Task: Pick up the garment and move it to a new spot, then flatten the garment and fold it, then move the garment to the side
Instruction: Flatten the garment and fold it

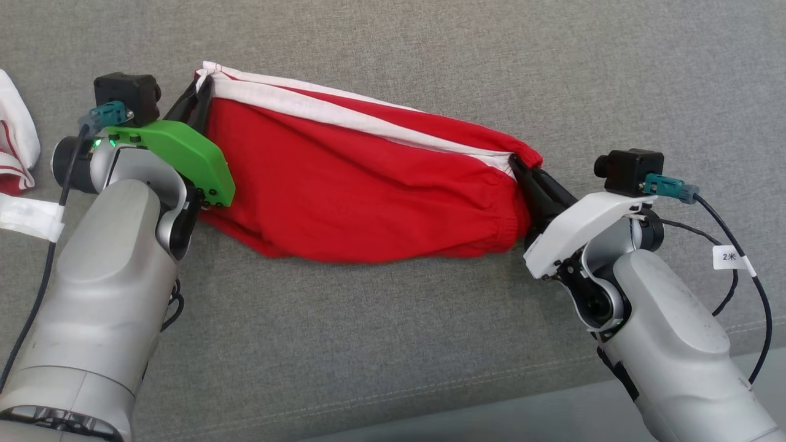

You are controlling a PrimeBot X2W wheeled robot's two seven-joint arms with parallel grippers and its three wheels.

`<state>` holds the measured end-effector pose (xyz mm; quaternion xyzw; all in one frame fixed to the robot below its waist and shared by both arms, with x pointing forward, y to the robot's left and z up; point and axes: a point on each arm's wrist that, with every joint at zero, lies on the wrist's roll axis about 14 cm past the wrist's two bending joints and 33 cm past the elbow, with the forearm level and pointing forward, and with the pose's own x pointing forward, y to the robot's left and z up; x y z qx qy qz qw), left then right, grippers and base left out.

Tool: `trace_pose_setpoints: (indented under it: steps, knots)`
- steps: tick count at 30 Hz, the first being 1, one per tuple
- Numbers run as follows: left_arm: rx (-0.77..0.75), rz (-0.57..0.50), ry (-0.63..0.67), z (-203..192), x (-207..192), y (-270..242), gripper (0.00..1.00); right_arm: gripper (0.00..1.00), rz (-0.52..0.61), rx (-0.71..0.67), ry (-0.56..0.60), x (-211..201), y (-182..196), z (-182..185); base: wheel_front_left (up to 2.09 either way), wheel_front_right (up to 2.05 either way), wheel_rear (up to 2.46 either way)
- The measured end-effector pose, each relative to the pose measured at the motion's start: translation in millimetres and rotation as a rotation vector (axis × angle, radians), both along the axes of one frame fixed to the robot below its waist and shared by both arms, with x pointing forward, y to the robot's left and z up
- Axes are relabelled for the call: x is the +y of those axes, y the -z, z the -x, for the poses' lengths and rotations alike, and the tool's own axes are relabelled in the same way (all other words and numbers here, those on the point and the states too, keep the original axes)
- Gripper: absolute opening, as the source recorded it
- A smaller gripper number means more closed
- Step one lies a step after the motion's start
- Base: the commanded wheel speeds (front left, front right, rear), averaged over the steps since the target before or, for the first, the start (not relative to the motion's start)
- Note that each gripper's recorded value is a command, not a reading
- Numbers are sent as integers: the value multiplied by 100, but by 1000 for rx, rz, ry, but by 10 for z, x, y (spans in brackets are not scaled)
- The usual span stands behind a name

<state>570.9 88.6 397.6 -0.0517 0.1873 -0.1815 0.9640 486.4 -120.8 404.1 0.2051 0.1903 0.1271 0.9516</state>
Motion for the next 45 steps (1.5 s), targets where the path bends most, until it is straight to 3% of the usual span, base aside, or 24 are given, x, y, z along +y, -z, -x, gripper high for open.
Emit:
trace_pose_setpoints:
  steps: [2,3,18,28,40,41,42,43,44,45]
  knots:
    - [8,-8,-19,-10,36,11,91,100,1,-7,-4,18,-15,-11,0,0,0]
    - [9,-12,-24,-14,47,11,100,100,2,-11,-7,29,-21,-12,0,0,0]
    - [35,18,-77,123,111,-77,100,100,4,-73,7,-100,-257,66,0,0,0]
    - [127,79,-144,612,220,58,100,100,4,-107,67,-362,-457,369,0,0,0]
    - [283,107,-190,792,207,359,100,100,9,-149,121,-522,-693,519,0,0,0]
    - [293,103,-192,804,213,376,98,100,12,-152,123,-525,-707,523,0,0,0]
    - [304,103,-197,817,219,393,72,100,13,-154,124,-525,-719,530,0,0,0]
    - [307,101,-197,826,220,398,72,100,10,-155,125,-519,-727,539,0,0,0]
    - [310,99,-198,839,225,406,31,100,6,-156,125,-506,-738,544,0,0,0]
    - [310,98,-197,847,226,406,0,100,2,-159,124,-493,-753,544,0,0,0]
